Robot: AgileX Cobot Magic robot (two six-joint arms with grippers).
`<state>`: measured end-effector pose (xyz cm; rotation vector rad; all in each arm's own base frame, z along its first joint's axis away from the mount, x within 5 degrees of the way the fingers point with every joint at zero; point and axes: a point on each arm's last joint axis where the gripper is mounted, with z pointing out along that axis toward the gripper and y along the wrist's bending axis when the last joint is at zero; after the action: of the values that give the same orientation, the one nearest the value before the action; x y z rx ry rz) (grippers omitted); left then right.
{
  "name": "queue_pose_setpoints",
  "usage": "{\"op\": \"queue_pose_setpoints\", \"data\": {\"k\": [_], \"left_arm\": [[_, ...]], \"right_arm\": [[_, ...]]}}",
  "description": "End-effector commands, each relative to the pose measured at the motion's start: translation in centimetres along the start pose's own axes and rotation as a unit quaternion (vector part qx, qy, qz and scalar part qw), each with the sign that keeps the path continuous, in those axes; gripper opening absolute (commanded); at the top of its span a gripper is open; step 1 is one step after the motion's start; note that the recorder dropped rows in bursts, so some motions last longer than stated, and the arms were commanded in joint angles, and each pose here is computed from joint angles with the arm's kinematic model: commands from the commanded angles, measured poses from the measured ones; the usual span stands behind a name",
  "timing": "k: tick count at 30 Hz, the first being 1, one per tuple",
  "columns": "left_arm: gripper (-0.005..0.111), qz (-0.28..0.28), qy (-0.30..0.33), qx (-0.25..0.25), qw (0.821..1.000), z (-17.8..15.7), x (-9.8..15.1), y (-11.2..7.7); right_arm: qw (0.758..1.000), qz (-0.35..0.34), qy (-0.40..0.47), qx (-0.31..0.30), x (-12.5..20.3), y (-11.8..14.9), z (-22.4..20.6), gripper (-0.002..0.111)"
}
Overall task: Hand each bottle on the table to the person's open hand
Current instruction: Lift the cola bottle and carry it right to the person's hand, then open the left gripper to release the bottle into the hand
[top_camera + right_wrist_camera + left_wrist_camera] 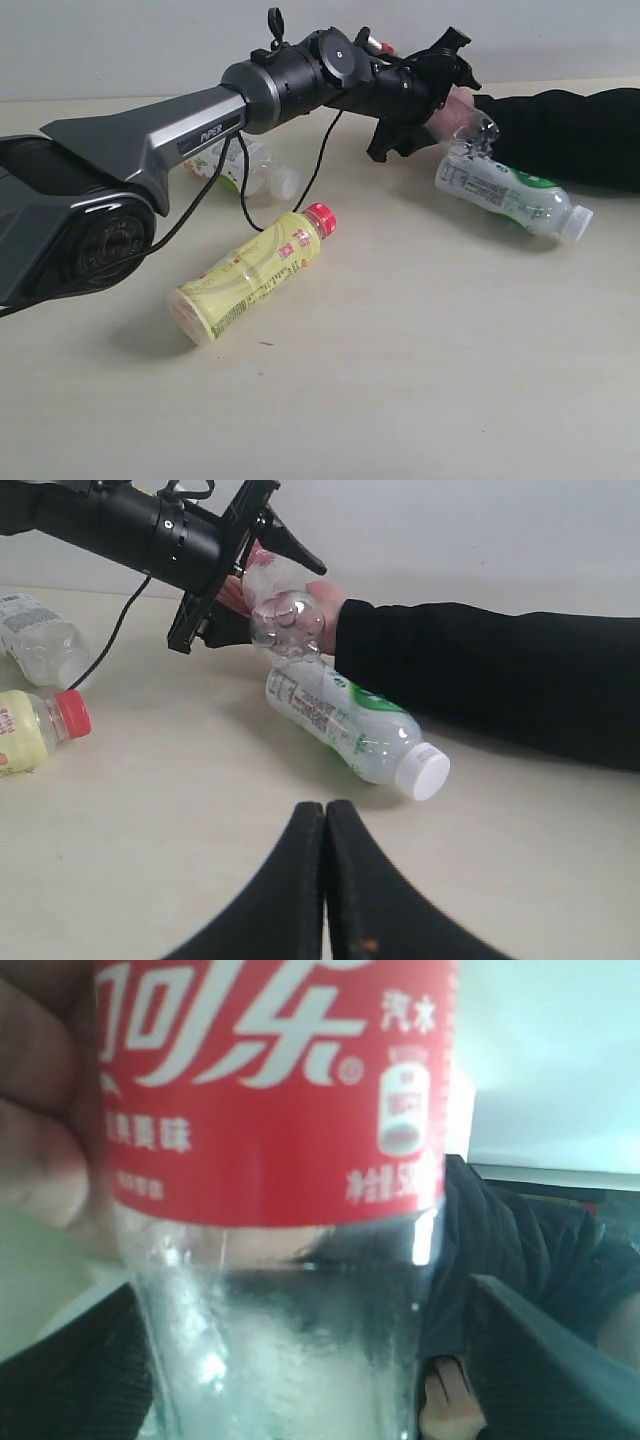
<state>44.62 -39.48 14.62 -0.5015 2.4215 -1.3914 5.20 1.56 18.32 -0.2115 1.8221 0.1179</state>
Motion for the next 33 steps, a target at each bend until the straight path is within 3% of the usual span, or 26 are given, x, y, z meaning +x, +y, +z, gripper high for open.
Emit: {"op": "queue_pose_setpoints", "data": {"k": [1, 6, 33], "left_arm": [[0.088, 0.007, 0.003, 0.007, 1.000, -0.2, 0.3, -0.7], [0.100, 0.031, 0.024, -0.002, 0.999, -0.6, 0.5, -1.0], [0.100, 0.144, 0.086, -0.031, 0.985, -4.6, 0.8, -4.3]], "right_arm": [[1.000, -0.003, -0.004, 0.005, 0.1, -0.1, 0.0, 0.000], [1.000, -0.003, -0.004, 0.005, 0.1, -0.1, 0.0, 0.000], [1.000, -0.003, -0.004, 0.005, 0.1, -0.1, 0.0, 0.000]]}}
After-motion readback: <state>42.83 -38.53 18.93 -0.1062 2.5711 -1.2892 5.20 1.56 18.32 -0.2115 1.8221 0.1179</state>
